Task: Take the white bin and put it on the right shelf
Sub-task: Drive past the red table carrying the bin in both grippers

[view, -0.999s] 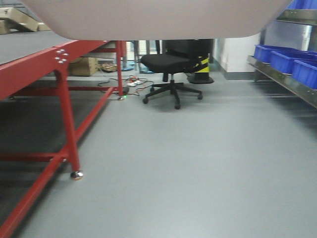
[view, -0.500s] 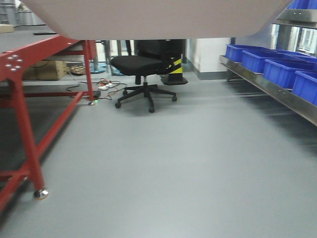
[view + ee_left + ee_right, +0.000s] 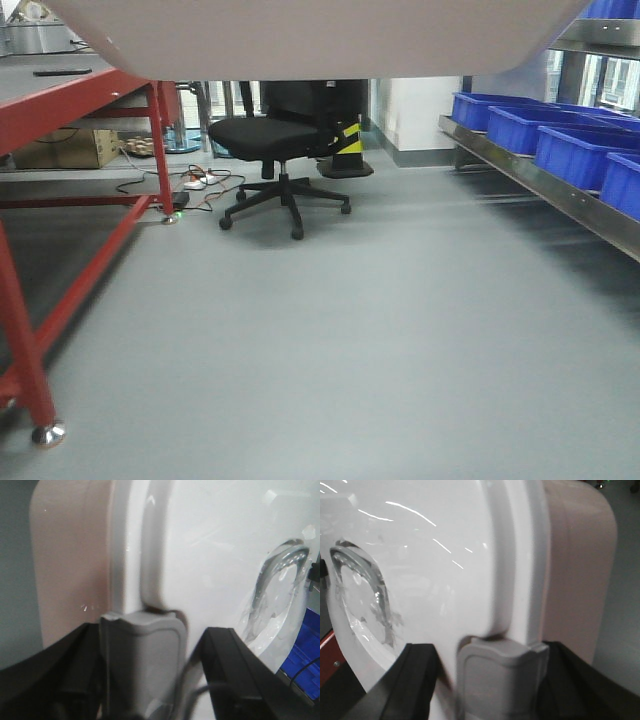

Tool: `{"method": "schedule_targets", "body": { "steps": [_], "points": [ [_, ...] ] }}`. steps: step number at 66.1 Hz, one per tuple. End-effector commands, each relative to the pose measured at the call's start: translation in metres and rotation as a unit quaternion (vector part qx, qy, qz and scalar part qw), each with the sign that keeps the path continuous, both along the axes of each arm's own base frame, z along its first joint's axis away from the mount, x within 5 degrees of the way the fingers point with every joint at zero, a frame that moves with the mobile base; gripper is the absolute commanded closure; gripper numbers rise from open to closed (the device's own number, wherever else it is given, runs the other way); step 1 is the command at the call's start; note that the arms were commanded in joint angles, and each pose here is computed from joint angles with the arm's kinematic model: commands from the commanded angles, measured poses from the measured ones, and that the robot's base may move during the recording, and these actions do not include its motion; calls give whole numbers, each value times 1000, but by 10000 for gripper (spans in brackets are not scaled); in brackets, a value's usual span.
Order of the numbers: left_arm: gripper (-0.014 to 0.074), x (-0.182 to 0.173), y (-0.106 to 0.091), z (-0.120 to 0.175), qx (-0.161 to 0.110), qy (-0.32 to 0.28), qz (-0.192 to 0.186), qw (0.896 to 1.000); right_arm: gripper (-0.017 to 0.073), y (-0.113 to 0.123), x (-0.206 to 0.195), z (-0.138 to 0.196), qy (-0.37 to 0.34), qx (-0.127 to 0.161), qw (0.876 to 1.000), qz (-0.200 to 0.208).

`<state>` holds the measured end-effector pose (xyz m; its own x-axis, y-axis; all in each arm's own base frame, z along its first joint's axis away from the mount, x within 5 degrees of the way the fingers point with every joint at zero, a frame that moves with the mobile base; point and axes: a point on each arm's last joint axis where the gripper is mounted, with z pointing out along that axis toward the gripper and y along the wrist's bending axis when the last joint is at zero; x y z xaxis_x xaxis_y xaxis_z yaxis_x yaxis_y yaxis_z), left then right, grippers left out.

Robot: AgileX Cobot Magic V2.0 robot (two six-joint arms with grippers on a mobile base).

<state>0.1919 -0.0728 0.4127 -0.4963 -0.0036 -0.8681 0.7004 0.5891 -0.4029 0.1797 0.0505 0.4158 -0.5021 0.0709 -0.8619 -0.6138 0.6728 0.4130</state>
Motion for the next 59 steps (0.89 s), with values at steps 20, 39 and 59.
{"method": "schedule_targets", "body": {
  "steps": [20, 39, 59],
  "points": [
    [332, -20, -14, 29, -104, -16, -77, 991, 111, 18, -25, 26, -16, 84, 990, 110],
    [332, -20, -14, 29, -104, -16, -77, 991, 111, 18, -25, 26, -16, 84, 990, 110],
    [332, -20, -14, 29, -104, -16, -77, 991, 111, 18, -25, 26, -16, 84, 990, 110]
  ]
}}
